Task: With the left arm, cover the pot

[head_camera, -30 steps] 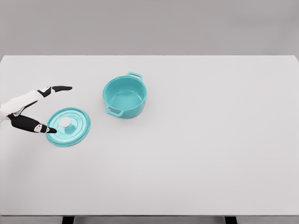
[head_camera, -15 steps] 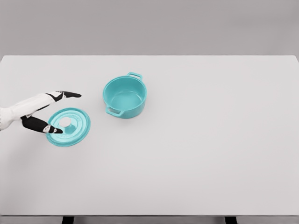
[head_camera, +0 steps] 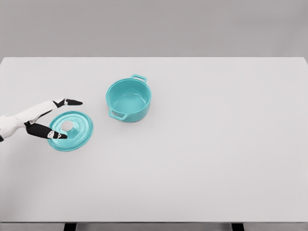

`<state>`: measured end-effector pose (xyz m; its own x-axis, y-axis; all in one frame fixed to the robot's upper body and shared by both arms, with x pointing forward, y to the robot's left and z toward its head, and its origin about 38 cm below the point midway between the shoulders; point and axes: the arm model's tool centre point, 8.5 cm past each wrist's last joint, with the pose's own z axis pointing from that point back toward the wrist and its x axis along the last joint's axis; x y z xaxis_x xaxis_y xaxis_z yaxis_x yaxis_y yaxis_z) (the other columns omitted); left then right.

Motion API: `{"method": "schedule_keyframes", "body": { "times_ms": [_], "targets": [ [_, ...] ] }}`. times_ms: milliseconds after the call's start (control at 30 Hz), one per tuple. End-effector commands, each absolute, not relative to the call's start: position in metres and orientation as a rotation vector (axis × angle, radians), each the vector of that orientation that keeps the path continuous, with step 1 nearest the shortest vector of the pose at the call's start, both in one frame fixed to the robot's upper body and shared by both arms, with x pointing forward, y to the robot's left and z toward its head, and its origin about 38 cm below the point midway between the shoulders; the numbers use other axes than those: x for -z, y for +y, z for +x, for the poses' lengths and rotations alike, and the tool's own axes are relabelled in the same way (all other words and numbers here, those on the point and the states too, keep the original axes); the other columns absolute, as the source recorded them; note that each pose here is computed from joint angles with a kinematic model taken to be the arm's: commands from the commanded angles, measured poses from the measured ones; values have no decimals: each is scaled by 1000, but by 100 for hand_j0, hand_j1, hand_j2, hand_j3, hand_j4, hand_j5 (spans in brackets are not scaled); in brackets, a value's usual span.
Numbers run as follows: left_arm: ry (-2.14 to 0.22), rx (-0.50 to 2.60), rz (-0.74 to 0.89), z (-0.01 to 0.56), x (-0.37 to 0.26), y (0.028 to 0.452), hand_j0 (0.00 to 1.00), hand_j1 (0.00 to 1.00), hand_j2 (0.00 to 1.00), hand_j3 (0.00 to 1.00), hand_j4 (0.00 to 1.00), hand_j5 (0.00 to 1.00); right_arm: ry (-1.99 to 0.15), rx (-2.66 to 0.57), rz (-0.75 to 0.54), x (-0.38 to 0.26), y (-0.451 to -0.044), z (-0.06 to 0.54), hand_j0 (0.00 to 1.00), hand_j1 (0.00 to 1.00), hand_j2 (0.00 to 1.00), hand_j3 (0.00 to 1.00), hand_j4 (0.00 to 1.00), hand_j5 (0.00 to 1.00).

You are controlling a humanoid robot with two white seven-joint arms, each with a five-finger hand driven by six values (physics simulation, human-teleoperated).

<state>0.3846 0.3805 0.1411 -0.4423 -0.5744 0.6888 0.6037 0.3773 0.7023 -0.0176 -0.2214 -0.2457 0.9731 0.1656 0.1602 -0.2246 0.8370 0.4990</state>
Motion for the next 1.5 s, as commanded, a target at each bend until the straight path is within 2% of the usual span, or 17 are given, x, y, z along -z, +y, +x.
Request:
{"method": "schedule_keyframes", "body": {
  "times_ms": [0,900,1233,1467],
  "targets": [
    [-1518,1324,-39,384,-136,381,89,89,89,89,89,89,-113,-208,542,246,-221,-17,100,100,100,100,100,100],
    [-1491,1286,-20,388,-125,390,88,88,88,88,88,88,-113,-208,542,246,-221,-17,100,100,100,100,100,100],
    [-1492,1291,-43,388,-118,381,86,86,86,86,86,86,-112,-208,542,246,-221,-18,100,100,100,100,100,100],
    [-1494,1292,-42,387,-118,382,73,73,73,73,73,73,-113,-208,542,246,-221,-17,100,100,100,100,100,100]
  ]
}}
